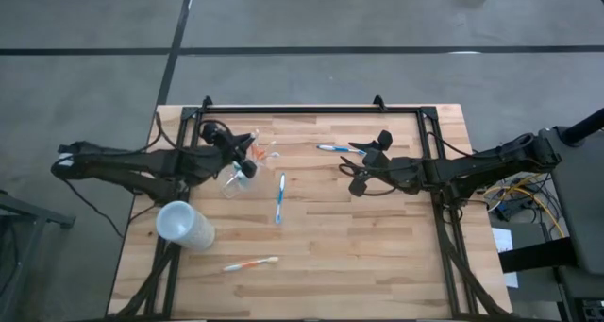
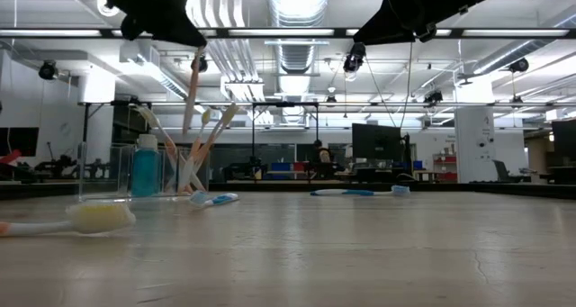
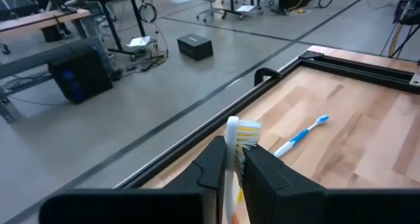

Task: Pick & Place toothbrushing station
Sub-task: Put the orange toothbrush into the transparent organizer

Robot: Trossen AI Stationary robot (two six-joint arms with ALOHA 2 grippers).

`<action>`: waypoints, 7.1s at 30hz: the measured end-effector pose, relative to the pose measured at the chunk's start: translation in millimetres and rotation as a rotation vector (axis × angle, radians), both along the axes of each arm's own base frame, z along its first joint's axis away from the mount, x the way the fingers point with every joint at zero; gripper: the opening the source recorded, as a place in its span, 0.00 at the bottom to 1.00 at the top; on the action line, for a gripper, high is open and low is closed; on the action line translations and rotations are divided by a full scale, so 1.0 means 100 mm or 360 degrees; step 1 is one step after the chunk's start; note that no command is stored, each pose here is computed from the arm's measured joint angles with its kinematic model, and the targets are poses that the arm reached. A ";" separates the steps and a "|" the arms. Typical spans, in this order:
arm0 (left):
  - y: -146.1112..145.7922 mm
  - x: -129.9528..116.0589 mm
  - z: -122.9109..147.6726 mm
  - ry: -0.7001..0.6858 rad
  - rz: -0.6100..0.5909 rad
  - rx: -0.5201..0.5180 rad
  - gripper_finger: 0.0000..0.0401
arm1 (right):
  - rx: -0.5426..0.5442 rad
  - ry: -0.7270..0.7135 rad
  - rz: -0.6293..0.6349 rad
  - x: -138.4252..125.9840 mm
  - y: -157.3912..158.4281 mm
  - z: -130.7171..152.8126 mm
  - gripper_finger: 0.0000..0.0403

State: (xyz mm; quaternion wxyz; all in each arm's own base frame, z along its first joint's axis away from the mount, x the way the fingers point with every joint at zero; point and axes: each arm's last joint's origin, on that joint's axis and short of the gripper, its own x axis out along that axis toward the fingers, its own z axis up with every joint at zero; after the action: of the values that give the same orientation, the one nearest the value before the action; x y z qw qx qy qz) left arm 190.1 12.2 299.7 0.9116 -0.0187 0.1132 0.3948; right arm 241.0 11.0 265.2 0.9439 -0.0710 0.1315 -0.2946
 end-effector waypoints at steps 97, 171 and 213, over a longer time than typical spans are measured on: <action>-1.99 0.32 0.15 0.0782 -0.0918 -0.0668 0.56 | 0.0000 0.0000 0.0000 0.00 0.00 0.00 0.52; -1.80 0.52 -1.71 0.0673 -0.1125 -0.1057 0.03 | 0.0000 0.0000 0.0000 0.00 0.00 0.00 0.52; -1.24 0.54 0.20 -0.0186 -0.0912 -0.0185 0.07 | 0.0000 0.0003 0.0000 0.00 0.00 0.00 0.52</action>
State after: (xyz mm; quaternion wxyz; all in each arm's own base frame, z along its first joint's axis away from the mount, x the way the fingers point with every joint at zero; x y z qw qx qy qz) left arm 244.5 -111.5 320.1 0.9883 -0.0609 0.0836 0.1124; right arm 241.0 10.9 264.9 0.9437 -0.0714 0.1323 -0.2946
